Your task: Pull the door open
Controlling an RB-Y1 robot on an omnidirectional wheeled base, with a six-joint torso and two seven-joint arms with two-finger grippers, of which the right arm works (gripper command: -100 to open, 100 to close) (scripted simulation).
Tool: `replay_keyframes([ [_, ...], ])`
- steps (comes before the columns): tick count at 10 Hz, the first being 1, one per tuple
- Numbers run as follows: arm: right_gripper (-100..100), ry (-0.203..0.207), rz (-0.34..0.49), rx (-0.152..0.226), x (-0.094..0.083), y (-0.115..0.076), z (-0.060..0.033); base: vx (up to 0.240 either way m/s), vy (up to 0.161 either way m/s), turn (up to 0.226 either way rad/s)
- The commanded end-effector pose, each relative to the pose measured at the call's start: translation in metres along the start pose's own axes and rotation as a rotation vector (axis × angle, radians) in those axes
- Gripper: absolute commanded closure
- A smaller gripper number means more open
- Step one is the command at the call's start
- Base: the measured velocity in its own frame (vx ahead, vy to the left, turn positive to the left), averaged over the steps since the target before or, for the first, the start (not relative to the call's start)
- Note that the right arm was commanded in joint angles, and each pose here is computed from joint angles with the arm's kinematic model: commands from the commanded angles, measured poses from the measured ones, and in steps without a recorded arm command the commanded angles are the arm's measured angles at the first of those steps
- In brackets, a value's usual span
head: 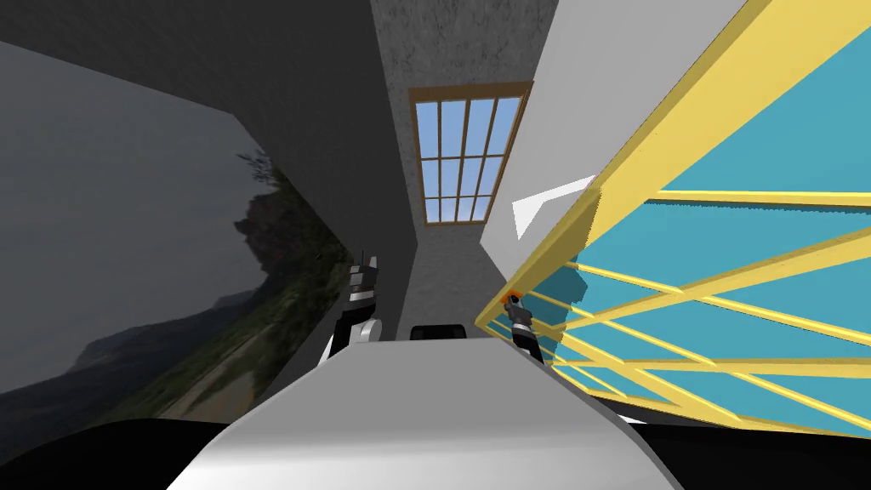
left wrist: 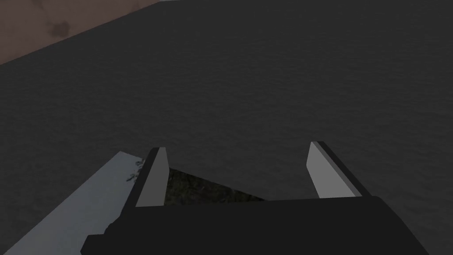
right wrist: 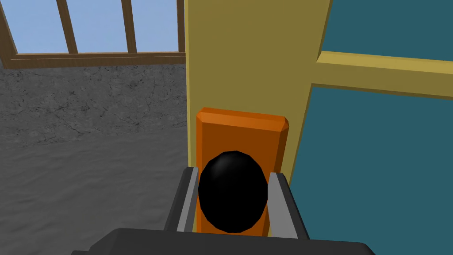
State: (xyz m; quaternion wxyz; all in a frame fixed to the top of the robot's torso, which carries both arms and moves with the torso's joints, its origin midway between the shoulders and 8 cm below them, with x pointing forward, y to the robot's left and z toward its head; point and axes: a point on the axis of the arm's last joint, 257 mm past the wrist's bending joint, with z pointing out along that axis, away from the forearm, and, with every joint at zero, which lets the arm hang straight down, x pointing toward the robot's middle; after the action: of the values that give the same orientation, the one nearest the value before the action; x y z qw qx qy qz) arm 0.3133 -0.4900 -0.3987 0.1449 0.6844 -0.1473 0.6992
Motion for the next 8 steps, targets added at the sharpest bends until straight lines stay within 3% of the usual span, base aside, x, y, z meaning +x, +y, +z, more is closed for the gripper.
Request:
replay_keyframes([
  [1,100,0.007,-0.004,-0.009,0.0029,0.0013,0.0007,-0.175,0.005,0.223],
  [3,100,0.013,-0.015,-0.042,0.0062,0.0074,0.0030,-0.099,-0.016,0.108],
  [8,100,-0.005,-0.016,-0.080,0.0025,0.0100,0.0052,0.138,0.026,-0.178],
])
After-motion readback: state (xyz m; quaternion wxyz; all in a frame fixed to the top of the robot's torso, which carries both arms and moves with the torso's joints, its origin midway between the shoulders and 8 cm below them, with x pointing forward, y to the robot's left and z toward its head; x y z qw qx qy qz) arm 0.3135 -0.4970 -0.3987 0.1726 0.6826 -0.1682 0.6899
